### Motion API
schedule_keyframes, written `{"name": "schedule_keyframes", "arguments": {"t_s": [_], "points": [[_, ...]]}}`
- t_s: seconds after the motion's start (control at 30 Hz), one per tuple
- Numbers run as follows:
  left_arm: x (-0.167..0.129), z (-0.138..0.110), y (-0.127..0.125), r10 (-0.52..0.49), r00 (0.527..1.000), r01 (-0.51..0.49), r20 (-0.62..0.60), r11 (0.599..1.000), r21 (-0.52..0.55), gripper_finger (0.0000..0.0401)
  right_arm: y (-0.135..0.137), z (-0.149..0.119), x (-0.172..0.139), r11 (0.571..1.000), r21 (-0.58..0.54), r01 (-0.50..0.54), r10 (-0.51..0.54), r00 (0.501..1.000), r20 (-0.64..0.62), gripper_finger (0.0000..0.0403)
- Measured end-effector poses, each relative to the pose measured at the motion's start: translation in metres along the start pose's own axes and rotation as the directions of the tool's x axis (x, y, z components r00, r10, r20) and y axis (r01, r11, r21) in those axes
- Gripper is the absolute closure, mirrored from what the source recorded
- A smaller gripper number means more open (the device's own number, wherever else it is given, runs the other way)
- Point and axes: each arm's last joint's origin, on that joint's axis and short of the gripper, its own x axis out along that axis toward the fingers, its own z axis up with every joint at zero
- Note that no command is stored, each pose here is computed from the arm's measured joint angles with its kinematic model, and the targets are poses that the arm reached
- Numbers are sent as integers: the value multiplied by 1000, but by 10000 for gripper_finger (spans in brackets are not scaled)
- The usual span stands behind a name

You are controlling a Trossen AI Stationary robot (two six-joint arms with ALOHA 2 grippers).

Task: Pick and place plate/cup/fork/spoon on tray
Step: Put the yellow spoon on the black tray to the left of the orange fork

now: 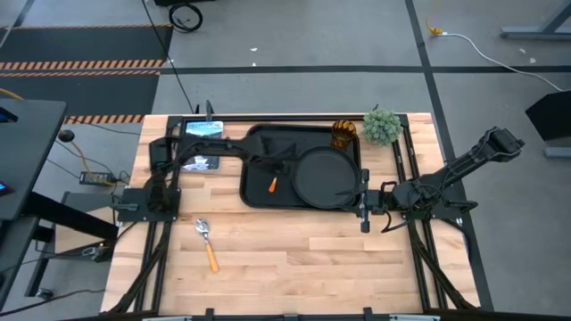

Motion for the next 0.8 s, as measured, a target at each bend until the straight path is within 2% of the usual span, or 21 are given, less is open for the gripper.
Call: {"name": "schedule_keyframes", "arguments": {"t_s": [0.1,0.3,0.57,0.7,0.8], "points": [[-23,-20,-7,17,1000,-16,-14,998,62,258,0,0,0,1000,-2,-1,1,1000,-4,252],[-52,-69,-21,75,995,-69,-62,993,91,260,0,0,0,1000,2,-4,4,1000,-3,252],[-76,-129,-21,285,955,-270,-85,950,156,269,1,-4,-1,999,-20,-28,28,999,-35,252],[-86,-153,-14,293,954,-282,-70,950,131,292,0,-2,-2,999,-23,-27,27,999,-26,252],[-89,-174,-1,295,952,-289,-85,955,70,313,-1,-2,-3,999,-23,-27,26,999,-24,252]]}}
